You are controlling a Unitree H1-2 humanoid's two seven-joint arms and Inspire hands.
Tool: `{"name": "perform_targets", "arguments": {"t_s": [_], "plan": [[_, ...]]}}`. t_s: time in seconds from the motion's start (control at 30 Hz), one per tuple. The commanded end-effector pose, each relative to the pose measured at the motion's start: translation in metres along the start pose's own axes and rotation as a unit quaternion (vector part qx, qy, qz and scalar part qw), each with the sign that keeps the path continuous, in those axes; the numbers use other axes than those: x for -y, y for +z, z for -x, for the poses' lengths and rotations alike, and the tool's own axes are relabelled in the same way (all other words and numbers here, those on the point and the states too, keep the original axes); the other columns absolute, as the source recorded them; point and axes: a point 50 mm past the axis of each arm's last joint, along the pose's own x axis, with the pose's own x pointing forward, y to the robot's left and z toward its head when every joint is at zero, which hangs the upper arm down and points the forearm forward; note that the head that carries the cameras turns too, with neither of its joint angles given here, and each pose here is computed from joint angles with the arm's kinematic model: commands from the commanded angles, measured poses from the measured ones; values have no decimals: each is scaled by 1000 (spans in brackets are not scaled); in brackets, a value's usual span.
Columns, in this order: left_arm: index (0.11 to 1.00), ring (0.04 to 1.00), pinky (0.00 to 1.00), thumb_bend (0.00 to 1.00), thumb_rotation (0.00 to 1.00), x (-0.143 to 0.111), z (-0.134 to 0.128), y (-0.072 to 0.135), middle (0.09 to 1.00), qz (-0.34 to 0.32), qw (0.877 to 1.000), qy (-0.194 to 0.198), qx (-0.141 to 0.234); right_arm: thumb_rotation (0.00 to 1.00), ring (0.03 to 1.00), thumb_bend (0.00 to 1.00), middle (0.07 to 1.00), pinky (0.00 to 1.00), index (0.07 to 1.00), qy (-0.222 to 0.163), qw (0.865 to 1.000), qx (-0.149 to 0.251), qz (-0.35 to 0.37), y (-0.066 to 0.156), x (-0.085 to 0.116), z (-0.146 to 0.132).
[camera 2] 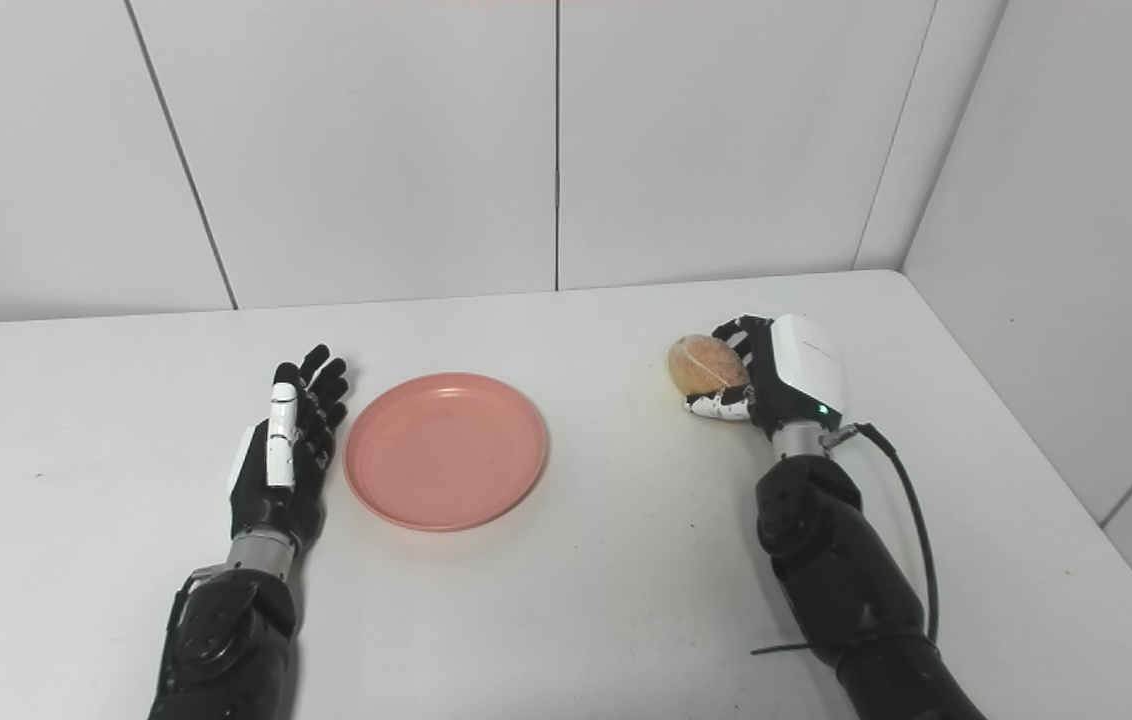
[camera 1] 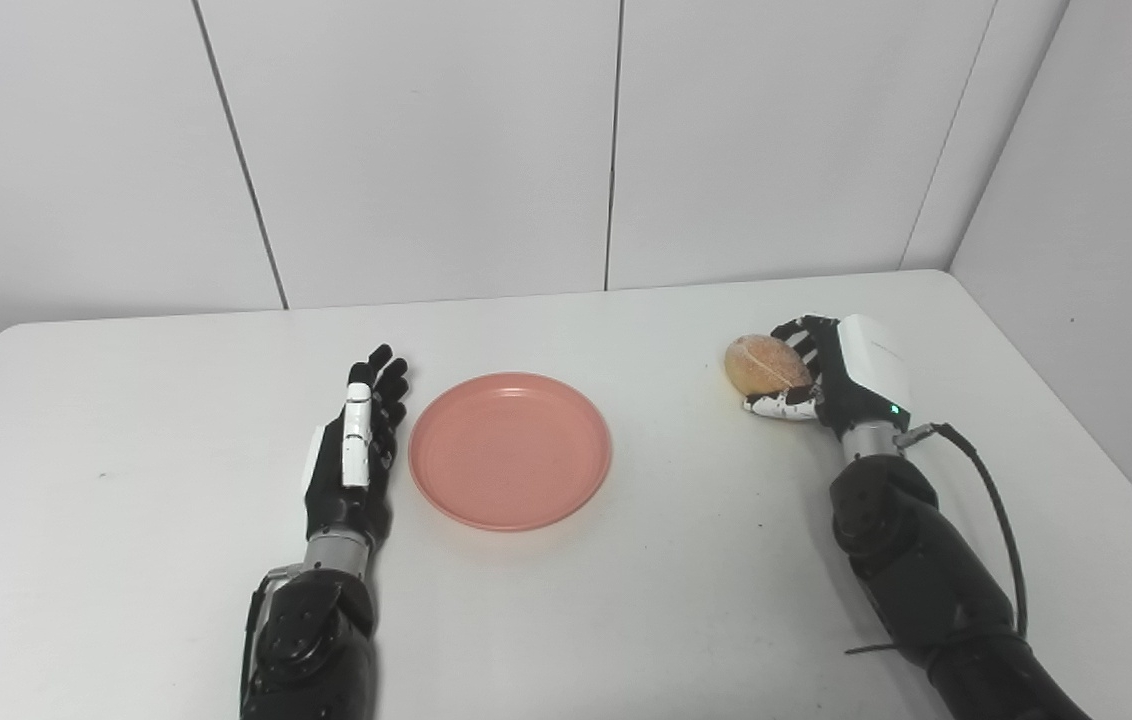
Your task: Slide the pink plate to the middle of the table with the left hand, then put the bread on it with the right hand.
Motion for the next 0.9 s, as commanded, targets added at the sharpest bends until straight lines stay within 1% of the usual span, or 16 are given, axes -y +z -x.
{"name": "perform_targets", "arguments": {"t_s": [0.0,0.2,0.27,0.33,0.37,0.4,0.43,0.47,0.53,0.6,0.67,0.87], "plan": [[898,960,1000,525,1000,-4,11,-13,924,-5,1000,4,-24,0,398,512,440,323,546,-44,997,62,-24,25,22,-13],[904,968,1000,556,1000,3,16,-12,930,-13,1000,-12,-23,1,394,514,435,313,544,-45,990,118,-70,52,25,-3],[908,969,1000,561,1000,4,19,-12,932,-19,999,-15,-22,0,404,515,437,324,540,-34,985,146,-87,67,24,5],[914,975,1000,558,1000,6,21,-12,937,-22,999,-19,-21,1,387,515,433,310,542,-22,981,162,-102,80,23,12],[917,978,1000,555,1000,8,22,-12,939,-23,999,-18,-21,0,368,520,461,289,511,-14,979,168,-112,88,22,17],[917,975,1000,556,1000,9,22,-12,937,-27,999,-17,-21,0,348,521,470,267,501,-7,976,176,-125,96,20,23],[917,970,1000,558,1000,11,23,-12,934,-30,999,-16,-21,0,379,516,443,304,533,1,974,183,-137,102,19,28],[917,969,1000,558,1000,12,23,-12,934,-31,999,-15,-21,0,383,515,442,309,535,8,971,189,-144,108,18,32],[914,965,1000,559,1000,14,23,-12,928,-32,999,-12,-21,0,420,515,448,354,540,21,968,203,-149,114,15,38],[915,965,1000,554,1000,14,22,-10,929,-40,999,-12,-17,0,432,516,453,369,537,43,963,215,-158,128,8,48],[913,961,1000,558,1000,14,22,-9,928,-42,999,-9,-16,0,422,517,452,362,536,60,959,224,-165,138,0,55],[903,954,995,555,1000,13,19,-5,922,-18,1000,4,-8,0,409,516,443,348,540,96,950,238,-178,156,-27,58]]}}
